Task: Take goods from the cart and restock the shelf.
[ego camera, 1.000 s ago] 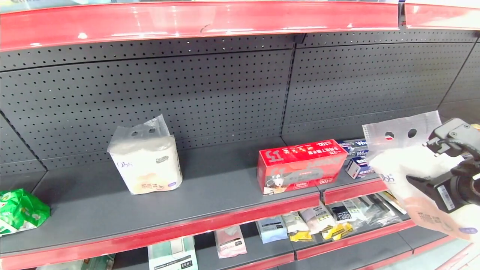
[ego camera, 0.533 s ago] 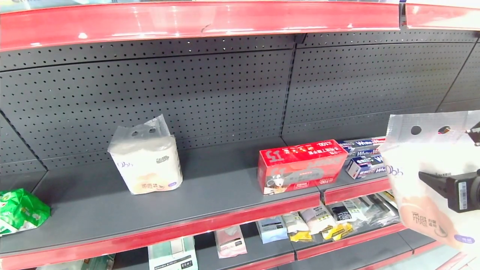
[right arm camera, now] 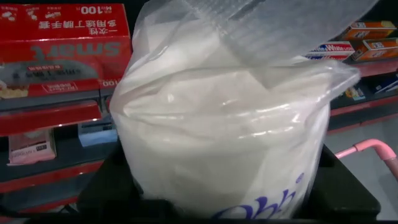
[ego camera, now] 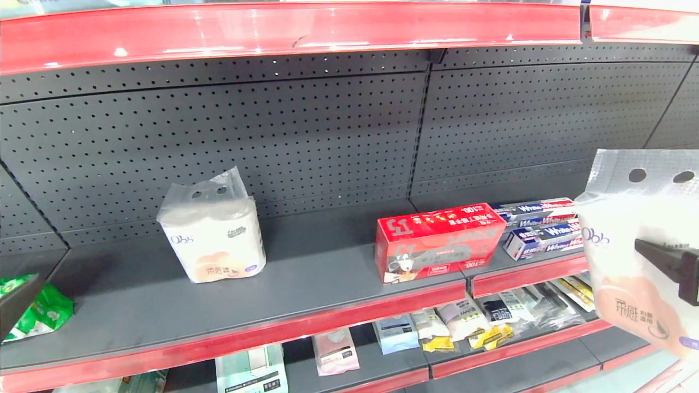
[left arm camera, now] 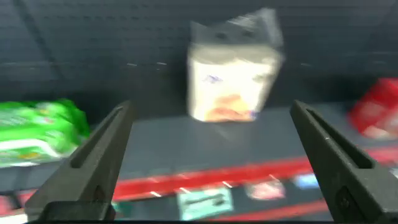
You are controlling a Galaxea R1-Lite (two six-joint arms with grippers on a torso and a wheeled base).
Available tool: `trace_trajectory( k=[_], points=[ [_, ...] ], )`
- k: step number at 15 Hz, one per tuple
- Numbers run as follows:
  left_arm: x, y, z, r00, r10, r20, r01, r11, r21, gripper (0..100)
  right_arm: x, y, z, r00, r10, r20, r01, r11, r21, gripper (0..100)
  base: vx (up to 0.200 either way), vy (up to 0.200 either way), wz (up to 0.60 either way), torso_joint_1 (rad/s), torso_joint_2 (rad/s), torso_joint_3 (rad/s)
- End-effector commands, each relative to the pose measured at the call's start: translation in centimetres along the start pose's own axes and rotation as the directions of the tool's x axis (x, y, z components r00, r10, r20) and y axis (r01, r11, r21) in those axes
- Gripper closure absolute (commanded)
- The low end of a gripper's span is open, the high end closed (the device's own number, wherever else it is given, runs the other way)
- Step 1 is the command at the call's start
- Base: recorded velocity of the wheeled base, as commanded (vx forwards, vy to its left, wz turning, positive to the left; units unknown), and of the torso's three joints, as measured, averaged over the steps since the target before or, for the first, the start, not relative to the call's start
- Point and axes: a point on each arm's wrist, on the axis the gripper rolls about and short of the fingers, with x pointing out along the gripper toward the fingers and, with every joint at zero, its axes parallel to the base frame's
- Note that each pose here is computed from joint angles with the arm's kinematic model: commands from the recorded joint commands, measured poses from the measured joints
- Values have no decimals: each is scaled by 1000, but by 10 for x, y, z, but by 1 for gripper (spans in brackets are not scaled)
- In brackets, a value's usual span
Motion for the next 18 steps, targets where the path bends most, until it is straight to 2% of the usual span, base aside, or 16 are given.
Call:
trace_trajectory(
  k=[1,2,3,4,5,6,8,9,12,13,14,16,18],
  points=[
    [72,18,-3,972,130,-194,-111,988,103,0,-1,-4,-1,1000,-27,0,27,1000,11,100,0,0,0,0,0,0],
    [82,19,-7,974,33,-224,-9,994,108,0,0,-6,-2,999,-38,-5,39,999,14,100,0,0,0,0,0,0],
    [92,22,-11,964,-41,-263,76,990,122,0,0,-7,-2,999,-48,-7,49,999,12,100,0,0,0,0,0,0],
    [103,29,-19,948,-80,-308,131,980,149,0,0,-7,-2,998,-54,-10,54,998,10,100,0,0,0,0,0,0],
    [119,44,-28,931,-126,-343,193,967,168,0,1,-8,-3,998,-57,-17,57,998,8,100,0,0,0,0,0,0],
    [134,60,-36,923,-178,-342,257,945,202,0,1,-8,-4,998,-62,-24,62,998,7,100,0,0,0,0,0,0],
    [157,78,-46,909,-240,-342,335,907,256,0,2,-9,-9,996,-74,-43,73,997,-10,100,0,0,0,0,0,0],
    [174,87,-49,893,-292,-342,388,886,255,0,3,-11,-13,994,-90,-61,89,996,-19,100,0,0,0,0,0,0],
    [208,100,-54,866,-370,-337,455,862,222,0,5,-12,-18,992,-99,-80,96,995,-41,100,0,0,0,0,0,0],
    [228,106,-60,836,-443,-324,523,820,231,0,5,-11,-19,991,-100,-87,96,994,-45,100,0,0,0,0,0,0],
    [234,106,-62,823,-471,-318,549,802,233,0,5,-11,-20,990,-104,-91,100,994,-47,100,0,0,0,0,0,0],
    [249,105,-71,758,-585,-288,644,741,192,0,6,-10,-25,987,-116,-109,111,992,-59,100,0,0,0,0,0,0],
    [264,103,-72,718,-646,-261,694,695,188,0,6,-10,-27,987,-115,-114,108,992,-73,100,0,0,0,0,0,0]
  ],
)
